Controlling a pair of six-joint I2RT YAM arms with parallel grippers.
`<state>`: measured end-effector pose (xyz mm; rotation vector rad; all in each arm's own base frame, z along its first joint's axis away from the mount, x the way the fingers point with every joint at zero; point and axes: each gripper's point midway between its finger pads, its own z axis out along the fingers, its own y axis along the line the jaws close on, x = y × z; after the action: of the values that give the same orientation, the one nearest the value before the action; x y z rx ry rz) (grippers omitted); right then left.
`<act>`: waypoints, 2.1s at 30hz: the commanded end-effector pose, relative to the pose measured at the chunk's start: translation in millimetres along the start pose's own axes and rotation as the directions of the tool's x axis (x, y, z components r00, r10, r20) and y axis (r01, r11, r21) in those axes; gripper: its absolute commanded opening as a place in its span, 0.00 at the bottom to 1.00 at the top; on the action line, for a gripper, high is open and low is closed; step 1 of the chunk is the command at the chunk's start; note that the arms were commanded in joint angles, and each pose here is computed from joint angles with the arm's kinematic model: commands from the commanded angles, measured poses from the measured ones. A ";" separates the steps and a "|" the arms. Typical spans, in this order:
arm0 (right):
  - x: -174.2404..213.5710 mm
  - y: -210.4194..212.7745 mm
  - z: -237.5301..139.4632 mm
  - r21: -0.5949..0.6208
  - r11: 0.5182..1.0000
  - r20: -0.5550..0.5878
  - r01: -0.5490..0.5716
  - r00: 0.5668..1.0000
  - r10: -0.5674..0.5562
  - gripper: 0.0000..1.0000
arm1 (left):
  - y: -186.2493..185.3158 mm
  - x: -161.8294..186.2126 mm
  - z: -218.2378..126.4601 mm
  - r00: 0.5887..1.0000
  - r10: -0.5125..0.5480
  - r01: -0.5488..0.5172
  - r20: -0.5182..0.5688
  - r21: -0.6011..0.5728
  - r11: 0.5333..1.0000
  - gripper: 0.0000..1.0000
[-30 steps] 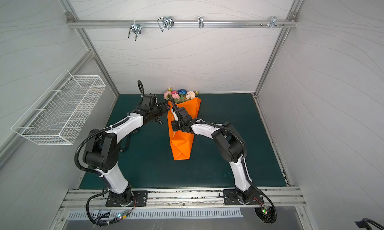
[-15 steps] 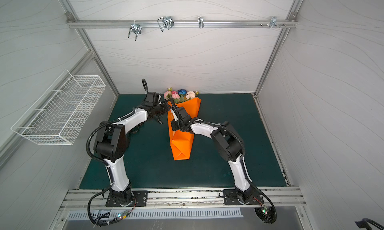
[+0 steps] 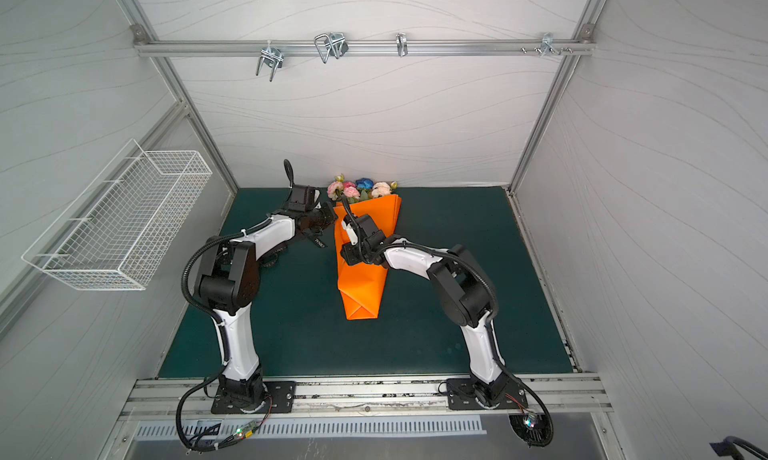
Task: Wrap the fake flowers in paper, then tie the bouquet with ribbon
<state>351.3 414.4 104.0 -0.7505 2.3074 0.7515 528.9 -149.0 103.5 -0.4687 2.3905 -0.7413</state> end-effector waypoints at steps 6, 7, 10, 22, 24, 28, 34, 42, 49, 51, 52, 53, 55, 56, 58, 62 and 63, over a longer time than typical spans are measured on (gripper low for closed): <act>27.8 24.7 -62.0 -0.108 0.986 -0.023 -0.130 0.991 0.129 0.41 | 1.6 -16.8 8.2 0.999 0.028 -0.029 0.042 0.011 1.000 0.00; 35.2 26.1 -62.3 -0.121 0.981 -0.041 -0.151 0.988 0.147 0.39 | 3.4 -14.9 9.0 0.999 0.027 -0.027 0.038 0.008 1.000 0.00; 58.6 30.0 -56.1 -0.161 0.966 -0.107 -0.203 0.976 0.188 0.27 | 7.5 -12.7 10.9 0.999 0.022 -0.022 0.036 0.001 1.000 0.00; 133.8 12.0 -37.5 -0.046 0.969 -0.313 -0.244 0.924 0.218 0.16 | 23.4 -4.1 21.7 1.000 -0.011 0.011 0.015 -0.016 1.000 0.00; 143.5 9.6 -35.7 -0.036 0.968 -0.338 -0.247 0.915 0.221 0.16 | 26.1 -5.7 24.0 1.000 -0.016 0.016 0.016 -0.018 1.000 0.00; 153.4 5.1 -38.2 -0.015 0.969 -0.351 -0.247 0.908 0.227 0.16 | 30.9 -11.3 29.0 0.999 -0.023 0.023 0.024 -0.014 1.000 0.00; 164.7 2.4 -39.5 -0.002 0.966 -0.369 -0.259 0.898 0.240 0.15 | 19.8 -22.5 39.3 1.000 -0.020 0.019 0.011 0.056 0.998 0.00; 172.7 -2.6 -54.8 0.027 0.960 -0.335 -0.280 0.902 0.272 0.15 | -5.8 -29.9 36.5 1.000 -0.013 0.009 0.022 0.185 0.983 0.09; 175.4 -17.4 -51.0 0.106 0.946 -0.294 -0.305 0.900 0.323 0.14 | -15.3 -34.8 33.4 0.999 0.023 -0.030 0.036 0.220 0.975 0.26; 175.6 -18.7 -50.6 0.116 0.938 -0.280 -0.327 0.895 0.347 0.14 | -15.0 -34.6 29.6 0.999 0.028 -0.035 0.034 0.206 0.978 0.43; 176.3 -19.8 -50.6 0.118 0.933 -0.272 -0.339 0.893 0.359 0.14 | -13.9 -34.0 25.9 0.999 0.030 -0.037 0.037 0.194 0.980 0.53; 175.6 -19.7 -50.8 0.118 0.931 -0.262 -0.345 0.894 0.364 0.14 | -10.4 -34.5 21.2 0.998 0.028 -0.035 0.048 0.171 0.985 0.63; 175.2 -19.7 -52.2 0.119 0.929 -0.250 -0.350 0.895 0.370 0.14 | 1.2 -34.6 3.7 0.996 0.019 -0.027 0.082 0.088 0.996 0.74; 174.8 -20.3 -52.8 0.122 0.929 -0.244 -0.350 0.896 0.370 0.14 | 8.2 -34.8 -6.0 0.995 0.011 -0.015 0.102 0.039 0.999 0.76; 172.6 -20.7 -54.3 0.128 0.929 -0.233 -0.347 0.900 0.368 0.15 | 23.1 -26.6 -29.5 0.992 -0.006 0.012 0.128 -0.045 0.999 0.80; 168.3 -20.7 -54.4 0.131 0.930 -0.212 -0.344 0.906 0.365 0.15 | 16.0 -1.1 -56.2 0.994 -0.013 0.010 0.104 0.027 1.000 0.79; 167.8 -21.0 -54.3 0.133 0.929 -0.208 -0.345 0.907 0.367 0.15 | 15.9 7.7 -57.0 0.997 -0.013 0.010 0.075 0.039 0.999 0.78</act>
<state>232.0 320.0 24.0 -0.4399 2.7104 0.8075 491.5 -118.8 123.2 -0.4970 2.3177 -0.7435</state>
